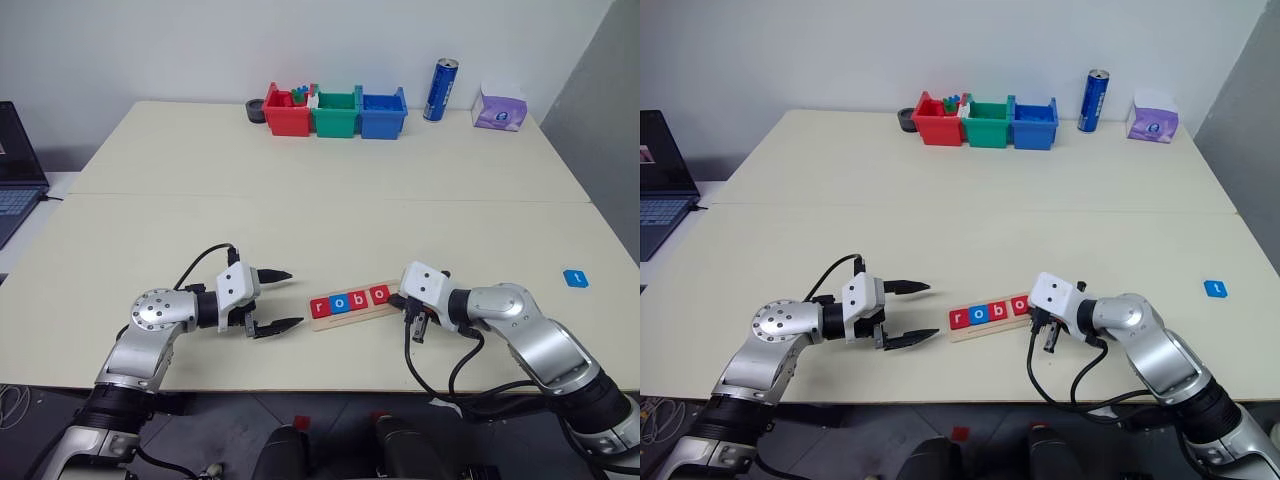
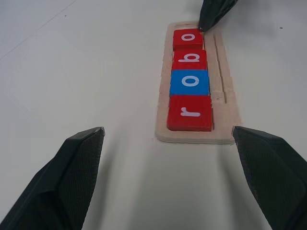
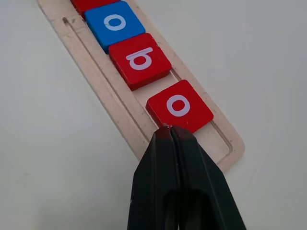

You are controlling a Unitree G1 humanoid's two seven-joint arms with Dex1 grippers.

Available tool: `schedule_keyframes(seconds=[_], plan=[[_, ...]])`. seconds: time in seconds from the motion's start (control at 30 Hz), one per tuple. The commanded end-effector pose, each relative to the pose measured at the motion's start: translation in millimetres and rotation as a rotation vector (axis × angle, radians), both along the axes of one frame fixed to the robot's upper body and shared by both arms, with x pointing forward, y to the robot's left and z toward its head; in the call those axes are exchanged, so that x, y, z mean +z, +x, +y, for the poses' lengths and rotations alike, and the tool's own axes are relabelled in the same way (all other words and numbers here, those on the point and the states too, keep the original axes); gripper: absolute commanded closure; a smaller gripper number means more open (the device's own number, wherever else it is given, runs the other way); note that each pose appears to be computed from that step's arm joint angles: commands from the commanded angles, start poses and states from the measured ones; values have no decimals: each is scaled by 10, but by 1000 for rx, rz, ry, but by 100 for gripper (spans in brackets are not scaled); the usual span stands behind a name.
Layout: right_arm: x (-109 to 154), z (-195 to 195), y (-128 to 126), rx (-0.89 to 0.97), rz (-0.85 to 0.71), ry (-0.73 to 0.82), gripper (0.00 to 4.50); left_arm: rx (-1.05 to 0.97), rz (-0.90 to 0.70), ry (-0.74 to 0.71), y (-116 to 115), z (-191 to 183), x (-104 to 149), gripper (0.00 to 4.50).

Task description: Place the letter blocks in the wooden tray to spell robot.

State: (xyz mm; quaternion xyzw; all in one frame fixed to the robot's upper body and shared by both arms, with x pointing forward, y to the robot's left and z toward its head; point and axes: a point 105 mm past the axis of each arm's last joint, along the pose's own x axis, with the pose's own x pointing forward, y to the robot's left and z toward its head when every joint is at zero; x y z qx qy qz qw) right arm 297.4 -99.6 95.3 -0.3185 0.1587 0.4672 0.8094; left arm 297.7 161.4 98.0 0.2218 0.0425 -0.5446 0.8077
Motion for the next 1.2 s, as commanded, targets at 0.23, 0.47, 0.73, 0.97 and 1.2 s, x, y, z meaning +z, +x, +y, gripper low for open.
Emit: schedule_keyframes(seconds=[0.23, 0.47, 0.73, 0.97, 1.2], plan=[[294, -30, -134, 23, 50, 91, 446, 3, -41, -5, -17, 19, 97, 0], [343, -140, 184, -72, -96, 50, 446, 1, -42, -4, 0, 16, 112, 0], [273, -84, 534, -80, -181, 5, 446, -13, -42, -5, 9, -10, 117, 0], [148, -174, 644, -20, -141, -79, 446, -15, -40, -6, 16, -9, 99, 0], [137, -176, 505, 61, -79, -82, 446, -7, -38, -9, 5, 13, 76, 0]])
